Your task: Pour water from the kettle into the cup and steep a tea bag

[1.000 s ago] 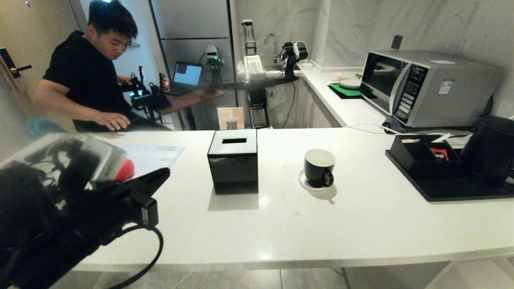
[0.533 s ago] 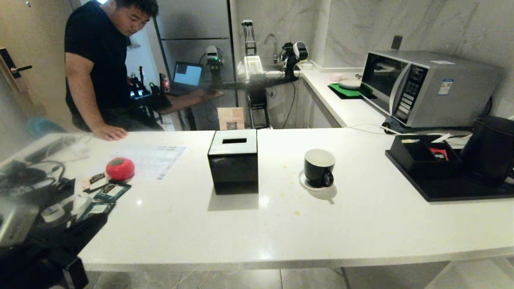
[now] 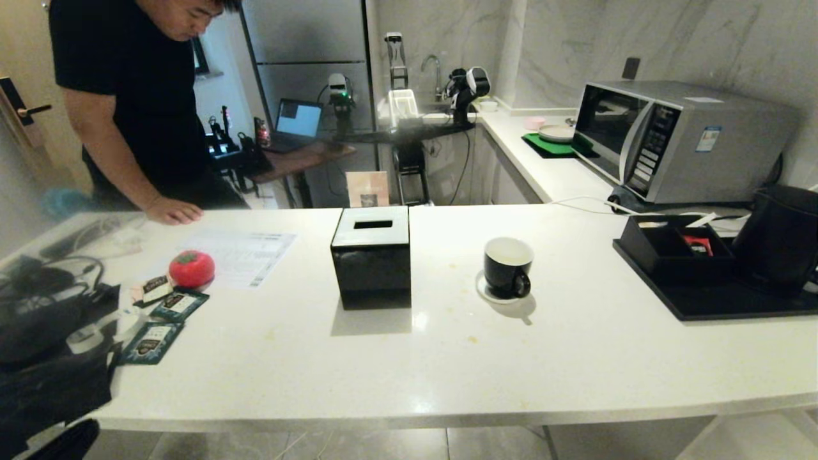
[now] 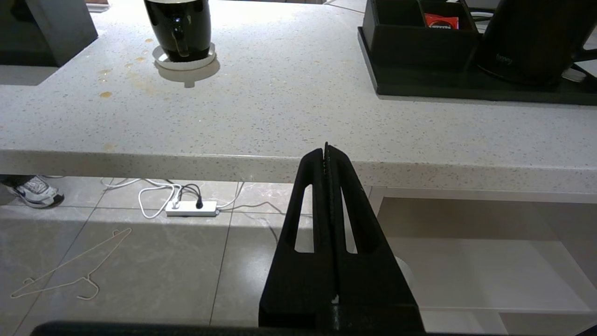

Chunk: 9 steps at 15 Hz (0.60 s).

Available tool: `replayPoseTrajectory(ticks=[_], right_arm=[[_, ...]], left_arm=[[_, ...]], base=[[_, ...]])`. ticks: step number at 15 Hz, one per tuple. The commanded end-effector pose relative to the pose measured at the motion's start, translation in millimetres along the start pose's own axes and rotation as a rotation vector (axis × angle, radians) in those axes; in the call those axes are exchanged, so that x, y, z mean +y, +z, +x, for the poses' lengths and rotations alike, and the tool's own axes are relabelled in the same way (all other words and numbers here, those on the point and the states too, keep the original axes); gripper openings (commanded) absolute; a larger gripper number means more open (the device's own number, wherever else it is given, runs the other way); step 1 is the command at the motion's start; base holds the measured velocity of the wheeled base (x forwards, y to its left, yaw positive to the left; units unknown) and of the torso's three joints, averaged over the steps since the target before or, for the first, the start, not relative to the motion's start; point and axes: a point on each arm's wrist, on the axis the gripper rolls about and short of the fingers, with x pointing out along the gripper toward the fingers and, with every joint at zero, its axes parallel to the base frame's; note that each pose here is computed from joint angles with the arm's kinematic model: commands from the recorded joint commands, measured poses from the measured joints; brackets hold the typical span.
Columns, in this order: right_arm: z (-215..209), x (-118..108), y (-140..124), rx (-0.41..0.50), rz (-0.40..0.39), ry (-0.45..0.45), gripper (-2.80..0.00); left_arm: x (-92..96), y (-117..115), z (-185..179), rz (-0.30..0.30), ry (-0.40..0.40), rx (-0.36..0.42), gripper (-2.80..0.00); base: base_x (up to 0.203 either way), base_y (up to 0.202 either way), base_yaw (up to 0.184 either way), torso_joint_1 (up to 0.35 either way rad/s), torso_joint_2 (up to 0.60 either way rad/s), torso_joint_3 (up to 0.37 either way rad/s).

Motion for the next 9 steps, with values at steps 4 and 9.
replayPoseTrajectory(ticks=[4,9], right_arm=[[0,0,0,-0.001,-0.002,0.001,-2.80],[0,0,0,0.001,-0.003,0.001,-2.80]], left_arm=[[-3.3,-28,-30,-0.026,0.040,-0.042,-2.80],[-3.9,-41,-43,-0.035,0.045,-0.134,-2.80]], base=[[0.000,0.000,0.000,0.000,0.00,0.000],[0.000,0.000,0.000,0.000,0.00,0.000]])
